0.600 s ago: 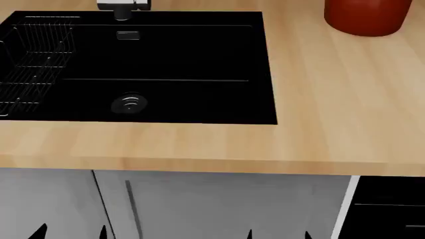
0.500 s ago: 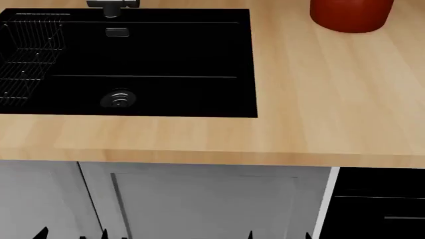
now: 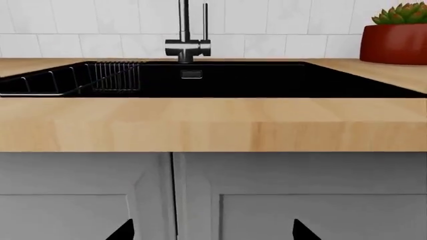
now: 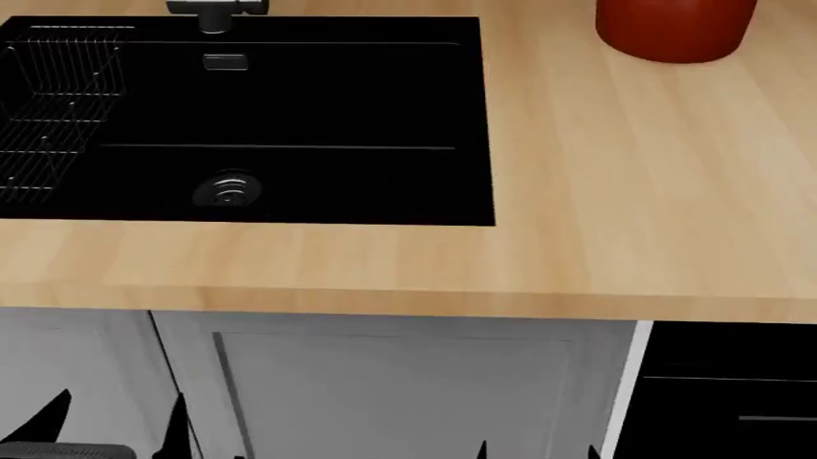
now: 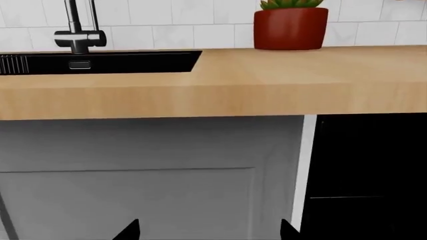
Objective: Stack the cups from largest to smallest.
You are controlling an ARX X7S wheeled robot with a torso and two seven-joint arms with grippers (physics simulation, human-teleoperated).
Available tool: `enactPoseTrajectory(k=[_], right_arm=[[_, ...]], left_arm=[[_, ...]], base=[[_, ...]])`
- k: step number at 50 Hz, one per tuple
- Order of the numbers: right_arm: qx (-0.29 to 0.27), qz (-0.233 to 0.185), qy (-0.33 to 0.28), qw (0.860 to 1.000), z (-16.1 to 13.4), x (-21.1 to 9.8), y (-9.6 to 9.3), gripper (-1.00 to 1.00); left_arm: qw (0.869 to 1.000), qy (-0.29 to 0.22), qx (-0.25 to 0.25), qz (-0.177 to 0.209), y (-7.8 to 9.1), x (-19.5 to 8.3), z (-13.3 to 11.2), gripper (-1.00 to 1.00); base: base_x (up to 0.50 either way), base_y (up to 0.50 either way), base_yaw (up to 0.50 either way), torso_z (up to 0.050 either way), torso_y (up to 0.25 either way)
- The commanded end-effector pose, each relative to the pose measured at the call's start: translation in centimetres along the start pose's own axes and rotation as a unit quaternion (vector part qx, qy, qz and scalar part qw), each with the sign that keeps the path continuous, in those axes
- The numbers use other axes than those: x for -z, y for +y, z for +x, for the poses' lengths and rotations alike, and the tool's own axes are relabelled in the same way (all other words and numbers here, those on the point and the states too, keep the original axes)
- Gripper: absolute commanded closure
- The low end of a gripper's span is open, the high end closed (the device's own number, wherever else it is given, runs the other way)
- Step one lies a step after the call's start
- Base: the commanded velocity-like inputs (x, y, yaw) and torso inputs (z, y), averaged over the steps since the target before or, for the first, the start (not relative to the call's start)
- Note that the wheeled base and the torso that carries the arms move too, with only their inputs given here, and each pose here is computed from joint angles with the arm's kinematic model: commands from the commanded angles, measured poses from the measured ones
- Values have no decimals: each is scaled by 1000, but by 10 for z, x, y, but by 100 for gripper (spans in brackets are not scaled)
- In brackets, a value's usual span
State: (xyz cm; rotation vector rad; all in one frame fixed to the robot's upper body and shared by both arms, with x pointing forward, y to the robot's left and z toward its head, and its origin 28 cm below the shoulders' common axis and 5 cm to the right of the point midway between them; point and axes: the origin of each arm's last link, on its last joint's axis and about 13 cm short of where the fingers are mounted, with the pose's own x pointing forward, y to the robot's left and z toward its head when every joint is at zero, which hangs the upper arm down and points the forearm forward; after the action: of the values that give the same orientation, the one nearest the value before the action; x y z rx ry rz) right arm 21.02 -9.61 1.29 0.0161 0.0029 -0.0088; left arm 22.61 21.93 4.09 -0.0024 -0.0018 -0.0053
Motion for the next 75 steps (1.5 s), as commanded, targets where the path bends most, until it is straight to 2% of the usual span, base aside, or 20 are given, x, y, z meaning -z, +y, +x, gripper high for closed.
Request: enactPoseTrajectory(k=[1, 10, 32, 39, 49, 53, 56, 57, 58, 67, 68, 69, 70, 75], right_arm=[[1, 2, 2, 1000, 0, 0, 0, -100], [0, 0, 2, 1000, 0, 0, 0, -100], [1, -1, 1, 1000, 0, 0, 0, -100], [0, -6, -2, 1000, 0, 0, 0, -100], [1, 0, -4, 1000, 0, 0, 0, -100], [3, -13, -9, 1000, 0, 0, 0, -100], [5, 2, -8, 1000, 0, 0, 0, -100], [3, 7, -5, 1000, 0, 0, 0, -100], [-4, -8, -1, 1000, 0, 0, 0, -100], [-6, -9, -1, 1000, 0, 0, 0, -100], [-9, 9, -10, 1000, 10, 13, 15, -100], [-11, 13, -44, 999, 22, 19, 28, -100], [-7, 3, 9, 1000, 16, 44, 26, -100], [-8, 3, 7, 1000, 16, 44, 27, -100]], left_arm=[[1000, -3, 5, 1, 2, -5, 0, -100], [999, -17, 29, -4, 1, -6, 0, -100], [1000, -20, 15, -14, 2, -7, -1, -100], [999, -19, 40, -7, 0, -7, -1, -100], [999, -13, 19, -26, 3, -5, 2, -100], [1000, -13, 14, -24, 3, -6, 1, -100], [1000, -12, 12, -24, 3, -6, 1, -100], [1000, -13, 12, -24, 3, -5, 1, -100], [1000, 3, -3, 2, -14, 27, -16, -100], [1000, 3, -6, 2, -14, 29, -15, -100], [1000, 4, -6, 2, -13, 30, -15, -100], [1000, 4, -7, 2, -13, 30, -15, -100], [1000, 4, -7, 2, -13, 30, -15, -100], [1000, 4, -9, 1, -13, 31, -14, -100]], base=[[0, 0, 0, 0, 0], [0, 0, 0, 29, 0], [0, 0, 0, 50, 0], [0, 0, 0, 50, 0], [0, 0, 0, 45, 0], [0, 0, 0, 0, 0], [0, 0, 0, 0, 0], [0, 0, 0, 0, 0], [0, 0, 0, 0, 0], [0, 0, 0, 0, 0], [0, 0, 0, 0, 0], [0, 0, 0, 0, 0], [0, 0, 0, 0, 0], [0, 0, 0, 0, 0]])
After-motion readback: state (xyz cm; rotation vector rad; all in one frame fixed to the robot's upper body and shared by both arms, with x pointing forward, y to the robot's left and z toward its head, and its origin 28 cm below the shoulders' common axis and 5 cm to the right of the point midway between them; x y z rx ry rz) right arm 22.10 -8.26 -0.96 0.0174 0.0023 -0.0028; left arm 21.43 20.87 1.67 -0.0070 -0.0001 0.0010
